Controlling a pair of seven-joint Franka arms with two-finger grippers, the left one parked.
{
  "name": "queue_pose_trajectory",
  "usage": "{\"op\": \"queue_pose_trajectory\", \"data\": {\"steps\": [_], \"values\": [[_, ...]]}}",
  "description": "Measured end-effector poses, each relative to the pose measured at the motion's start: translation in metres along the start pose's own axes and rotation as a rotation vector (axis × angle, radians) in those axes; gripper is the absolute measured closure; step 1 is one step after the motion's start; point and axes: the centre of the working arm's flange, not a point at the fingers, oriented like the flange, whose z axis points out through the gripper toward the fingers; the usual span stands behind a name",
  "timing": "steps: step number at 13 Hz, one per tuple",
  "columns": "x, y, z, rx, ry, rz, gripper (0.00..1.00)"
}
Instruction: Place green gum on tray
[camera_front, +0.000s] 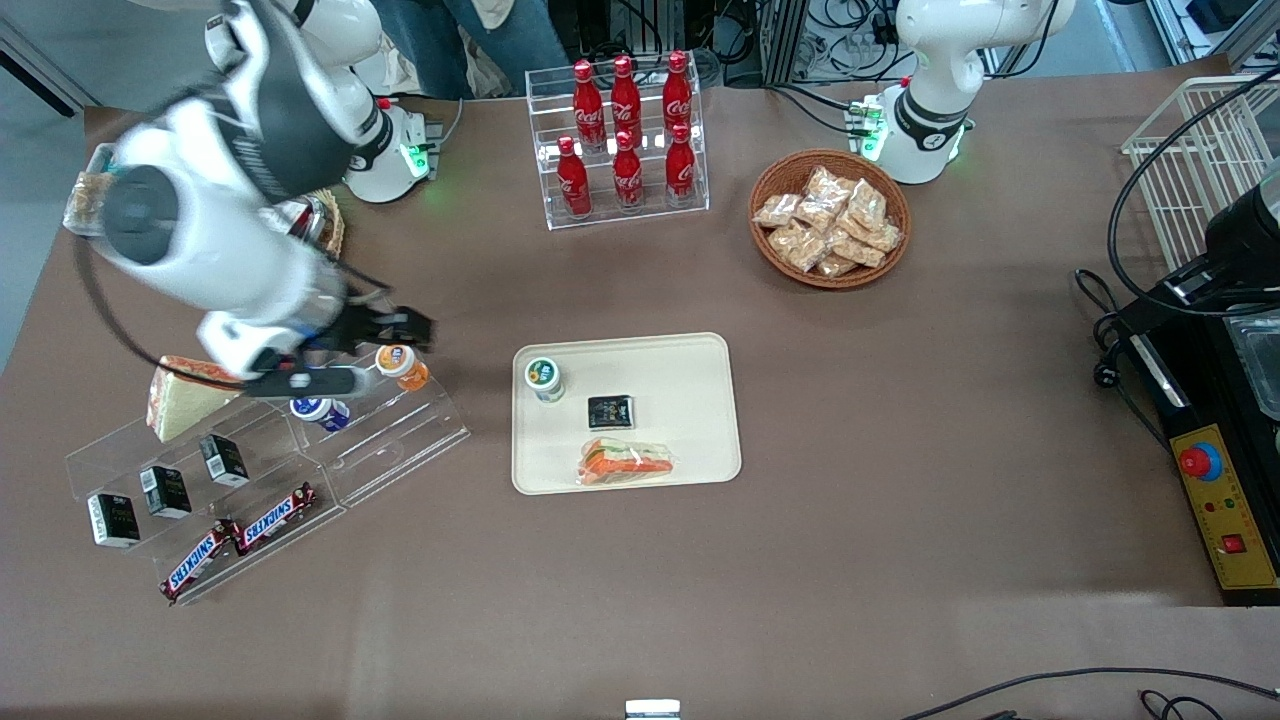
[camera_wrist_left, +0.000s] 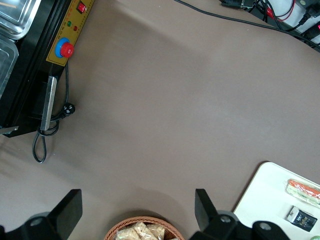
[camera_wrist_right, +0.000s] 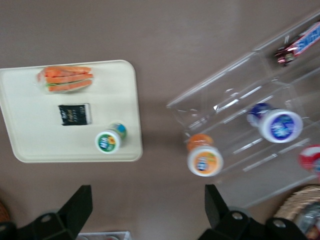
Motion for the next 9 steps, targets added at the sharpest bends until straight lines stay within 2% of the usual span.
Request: {"op": "queue_pose_trajectory", "data": {"steps": [2, 3, 5, 6, 9], "values": [[0.004, 0.052, -0.031, 0.003, 0.014, 0.026, 0.0], [0.004, 0.076, -0.043, -0.015, 0.029, 0.037, 0.0], [0.002, 0.11, -0.058, -0.108, 0.055, -0.025, 0.0], [0.001, 0.12, -0.062, -0.126, 0.061, -0.056, 0.0], [0.001, 0.152, -0.07, -0.121, 0.068, -0.046, 0.0]]}}
